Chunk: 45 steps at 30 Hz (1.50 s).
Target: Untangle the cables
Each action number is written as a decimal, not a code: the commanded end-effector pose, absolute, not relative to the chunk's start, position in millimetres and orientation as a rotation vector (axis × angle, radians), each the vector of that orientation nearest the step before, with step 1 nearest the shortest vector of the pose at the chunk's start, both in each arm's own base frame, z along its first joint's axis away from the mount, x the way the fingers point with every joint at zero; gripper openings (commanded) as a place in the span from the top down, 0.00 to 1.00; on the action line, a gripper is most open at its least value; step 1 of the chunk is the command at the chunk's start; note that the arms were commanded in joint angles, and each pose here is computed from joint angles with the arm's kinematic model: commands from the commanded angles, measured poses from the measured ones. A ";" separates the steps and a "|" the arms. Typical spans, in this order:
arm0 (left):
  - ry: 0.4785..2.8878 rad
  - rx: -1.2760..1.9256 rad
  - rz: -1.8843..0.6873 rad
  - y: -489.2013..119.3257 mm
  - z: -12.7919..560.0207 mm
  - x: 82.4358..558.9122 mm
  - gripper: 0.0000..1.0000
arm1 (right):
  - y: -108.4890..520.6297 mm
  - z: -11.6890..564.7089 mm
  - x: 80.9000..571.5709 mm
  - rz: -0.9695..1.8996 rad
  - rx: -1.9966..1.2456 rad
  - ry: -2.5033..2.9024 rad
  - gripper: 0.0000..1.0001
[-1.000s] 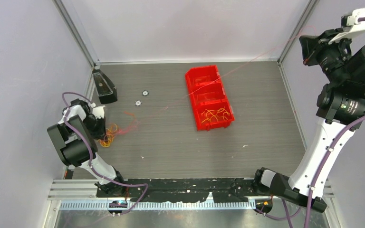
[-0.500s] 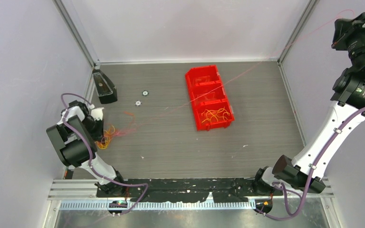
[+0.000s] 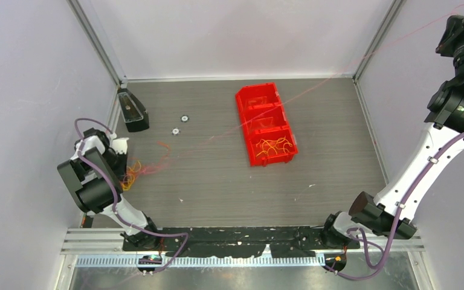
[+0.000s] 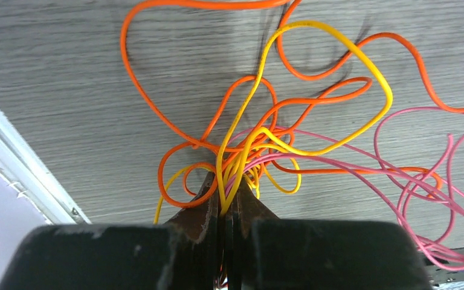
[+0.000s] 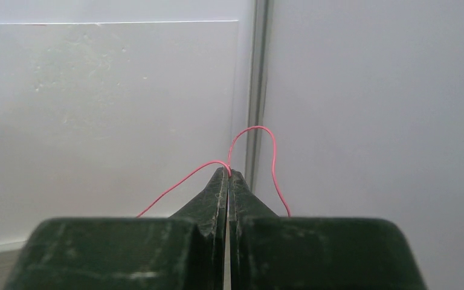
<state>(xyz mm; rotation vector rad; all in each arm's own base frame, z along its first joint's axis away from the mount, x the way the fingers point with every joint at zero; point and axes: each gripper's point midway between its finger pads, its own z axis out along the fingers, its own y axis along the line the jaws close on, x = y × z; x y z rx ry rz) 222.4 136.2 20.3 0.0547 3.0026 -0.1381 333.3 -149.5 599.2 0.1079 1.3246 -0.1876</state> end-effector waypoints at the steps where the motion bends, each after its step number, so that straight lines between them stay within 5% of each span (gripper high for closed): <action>1: 2.980 0.069 -0.035 160.2 24.7 230.9 1.00 | -167.1 621.1 325.8 -0.294 0.135 1.253 0.95; 17: 2.977 0.149 0.080 177.8 24.7 230.0 1.00 | -175.9 634.0 332.2 -0.317 0.112 1.206 0.95; 30: 2.556 0.537 -0.452 4.2 110.9 251.8 1.00 | -52.7 635.8 320.3 0.259 -0.180 1.173 0.95; 39: 2.226 0.635 -0.502 -47.4 193.3 286.3 0.03 | 54.5 649.6 284.2 0.620 -0.434 1.117 0.95; 45: 1.707 0.786 -0.629 -101.3 316.7 292.7 0.00 | 104.0 663.0 266.5 0.785 -0.508 1.063 0.95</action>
